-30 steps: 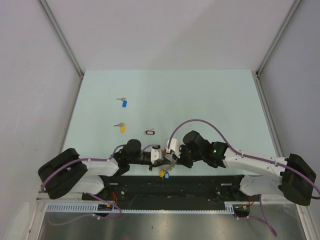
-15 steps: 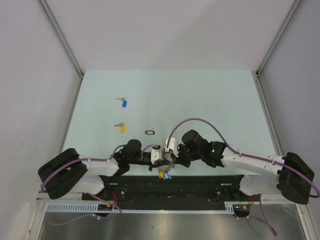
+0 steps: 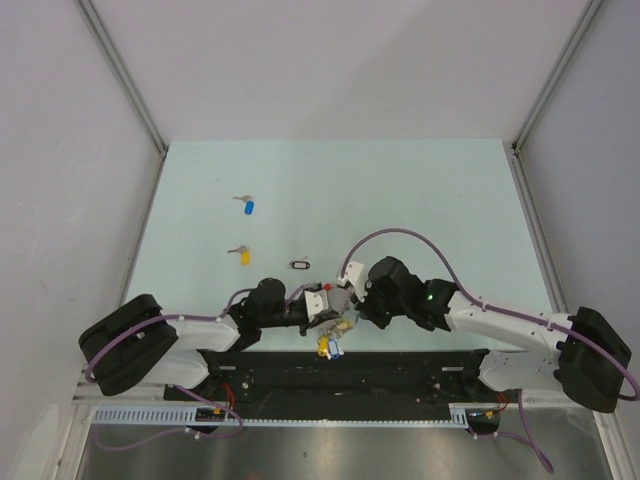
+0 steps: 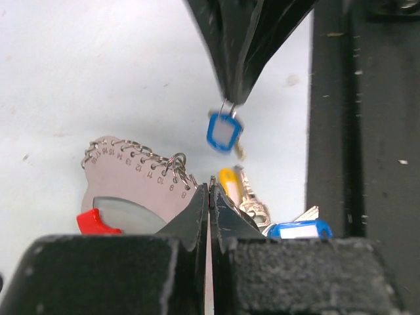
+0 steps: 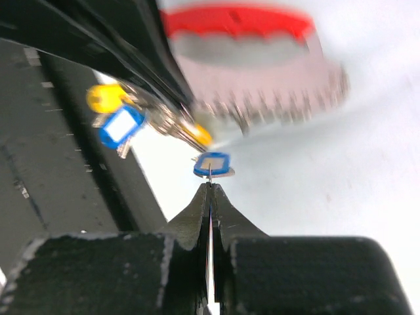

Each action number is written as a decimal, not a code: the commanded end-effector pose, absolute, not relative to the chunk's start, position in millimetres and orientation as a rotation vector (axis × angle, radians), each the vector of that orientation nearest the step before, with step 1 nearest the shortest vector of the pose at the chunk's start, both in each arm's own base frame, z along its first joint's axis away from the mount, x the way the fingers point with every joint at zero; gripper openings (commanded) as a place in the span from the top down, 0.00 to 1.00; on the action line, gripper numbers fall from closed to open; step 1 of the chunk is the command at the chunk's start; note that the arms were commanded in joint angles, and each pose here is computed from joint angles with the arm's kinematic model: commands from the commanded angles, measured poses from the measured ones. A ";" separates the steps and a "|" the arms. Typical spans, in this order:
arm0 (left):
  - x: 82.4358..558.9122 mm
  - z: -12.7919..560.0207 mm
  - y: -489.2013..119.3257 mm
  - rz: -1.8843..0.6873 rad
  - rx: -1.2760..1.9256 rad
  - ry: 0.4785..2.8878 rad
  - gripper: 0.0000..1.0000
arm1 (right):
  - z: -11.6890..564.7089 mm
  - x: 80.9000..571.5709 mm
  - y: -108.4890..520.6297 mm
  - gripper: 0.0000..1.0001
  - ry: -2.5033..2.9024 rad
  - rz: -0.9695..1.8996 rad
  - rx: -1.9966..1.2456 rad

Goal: Put the keys on the keyring

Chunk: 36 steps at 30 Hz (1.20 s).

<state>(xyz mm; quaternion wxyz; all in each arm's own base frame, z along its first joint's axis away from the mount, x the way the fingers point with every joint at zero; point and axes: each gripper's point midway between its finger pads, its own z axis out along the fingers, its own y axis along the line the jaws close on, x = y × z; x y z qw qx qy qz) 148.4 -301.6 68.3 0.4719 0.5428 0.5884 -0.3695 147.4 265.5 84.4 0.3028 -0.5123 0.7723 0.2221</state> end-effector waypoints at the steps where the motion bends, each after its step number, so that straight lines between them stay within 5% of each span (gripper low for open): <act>1: 181.6 80.1 -303.7 -0.776 1.209 1.492 0.99 | 96.9 167.3 247.6 1.00 2.205 0.515 -1.088; 28: 208.5 93.1 -283.0 -0.633 1.013 1.571 1.00 | 48.6 289.5 238.6 1.00 2.495 0.094 -0.817; 36: 209.7 95.8 -282.3 -0.628 1.004 1.566 1.00 | 81.9 258.1 225.3 1.00 2.541 0.106 -0.806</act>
